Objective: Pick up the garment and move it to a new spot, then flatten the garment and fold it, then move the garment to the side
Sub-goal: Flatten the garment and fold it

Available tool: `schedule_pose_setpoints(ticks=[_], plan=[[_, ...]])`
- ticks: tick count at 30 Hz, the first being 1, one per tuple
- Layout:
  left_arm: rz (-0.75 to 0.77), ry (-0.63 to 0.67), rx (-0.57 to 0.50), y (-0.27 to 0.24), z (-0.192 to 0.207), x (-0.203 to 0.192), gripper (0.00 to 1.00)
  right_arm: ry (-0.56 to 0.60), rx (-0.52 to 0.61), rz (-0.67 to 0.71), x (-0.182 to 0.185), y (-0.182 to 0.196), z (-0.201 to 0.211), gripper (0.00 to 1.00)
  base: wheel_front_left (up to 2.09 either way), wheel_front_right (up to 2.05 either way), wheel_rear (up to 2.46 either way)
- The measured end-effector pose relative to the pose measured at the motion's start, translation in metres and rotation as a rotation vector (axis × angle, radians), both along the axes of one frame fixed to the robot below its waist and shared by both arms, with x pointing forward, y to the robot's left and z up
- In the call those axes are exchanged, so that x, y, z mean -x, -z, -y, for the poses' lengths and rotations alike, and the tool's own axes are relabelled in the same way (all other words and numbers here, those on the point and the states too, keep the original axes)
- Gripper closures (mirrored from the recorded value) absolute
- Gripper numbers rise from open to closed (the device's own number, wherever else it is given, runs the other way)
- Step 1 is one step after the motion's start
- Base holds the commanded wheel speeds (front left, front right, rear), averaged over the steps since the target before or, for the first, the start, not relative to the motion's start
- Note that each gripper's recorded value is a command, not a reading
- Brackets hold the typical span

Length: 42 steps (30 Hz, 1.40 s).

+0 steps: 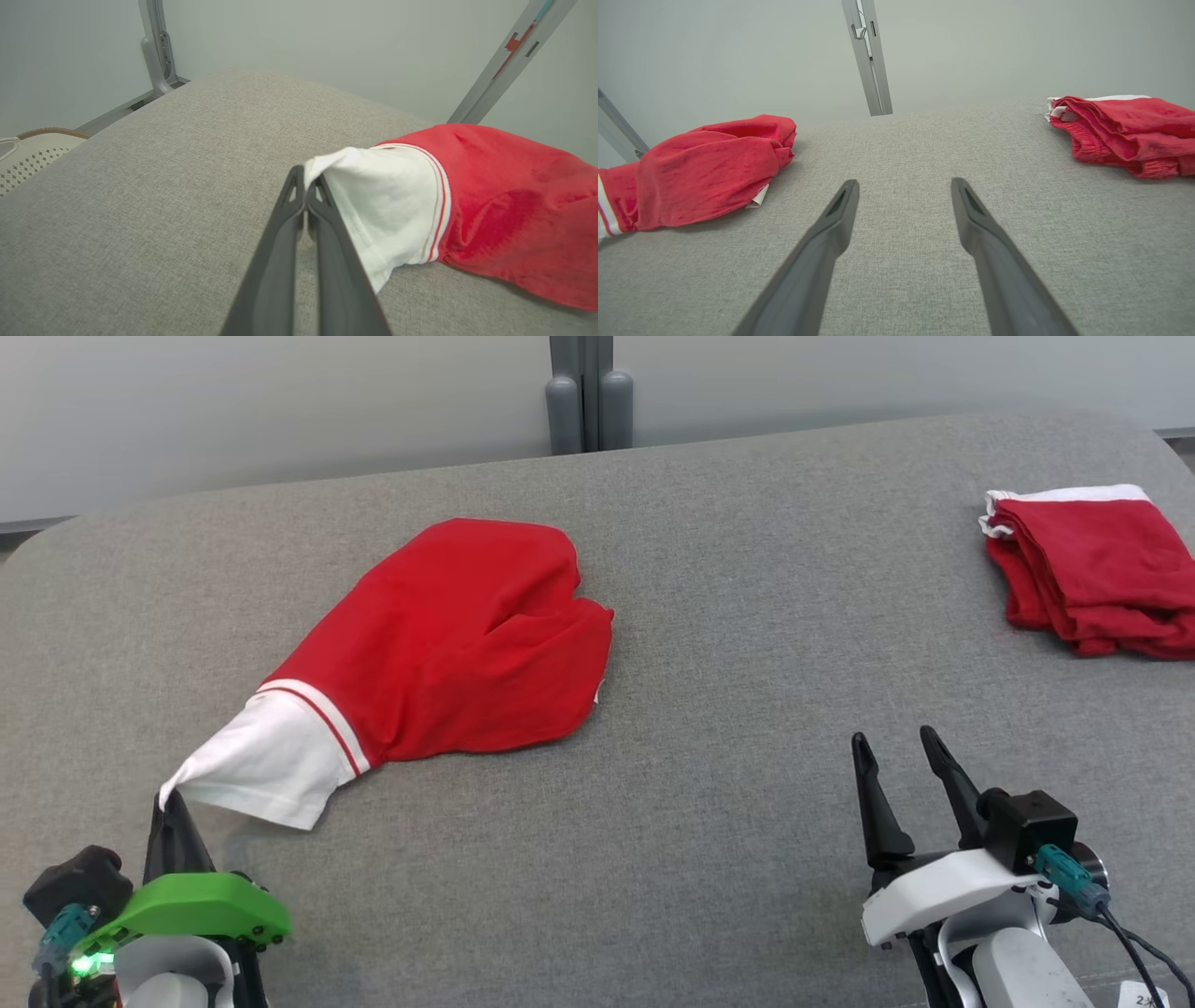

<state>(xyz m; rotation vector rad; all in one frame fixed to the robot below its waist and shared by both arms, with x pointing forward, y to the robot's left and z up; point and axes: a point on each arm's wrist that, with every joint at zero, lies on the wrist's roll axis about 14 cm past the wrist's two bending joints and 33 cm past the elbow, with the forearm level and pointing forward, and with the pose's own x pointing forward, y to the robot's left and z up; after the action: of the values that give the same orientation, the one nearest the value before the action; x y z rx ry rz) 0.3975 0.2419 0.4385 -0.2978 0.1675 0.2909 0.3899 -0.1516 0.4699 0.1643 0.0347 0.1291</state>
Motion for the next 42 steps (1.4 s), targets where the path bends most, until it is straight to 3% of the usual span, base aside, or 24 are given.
schedule_pose_setpoints(ticks=[13, 23, 35, 41, 42], plan=[[0.242, 0.132, -0.002, -0.069, 0.041, -0.008, 0.0, -0.035, 0.025, 0.021, 0.004, -0.007, -0.01, 0.0, 0.0, 0.0, 0.0], [0.27, 0.208, 0.028, -0.073, 0.081, 0.005, 0.0, -0.264, 0.15, -0.033, -0.03, 0.008, -0.08, 0.0, 0.0, 0.0, 0.0], [0.245, 0.149, 0.022, -0.065, 0.064, 0.006, 0.0, -0.529, 0.276, -0.215, -0.072, 0.07, -0.159, 0.0, 0.0, 0.0, 0.0], [0.217, 0.097, 0.01, -0.057, 0.049, 0.006, 0.0, -0.536, 0.201, -0.237, -0.093, 0.08, -0.178, 0.0, 0.0, 0.0, 0.0], [0.212, 0.092, 0.009, -0.056, 0.047, 0.006, 0.0, -0.532, 0.19, -0.239, -0.094, 0.081, -0.179, 0.29, 0.0, 0.0, 0.0]])
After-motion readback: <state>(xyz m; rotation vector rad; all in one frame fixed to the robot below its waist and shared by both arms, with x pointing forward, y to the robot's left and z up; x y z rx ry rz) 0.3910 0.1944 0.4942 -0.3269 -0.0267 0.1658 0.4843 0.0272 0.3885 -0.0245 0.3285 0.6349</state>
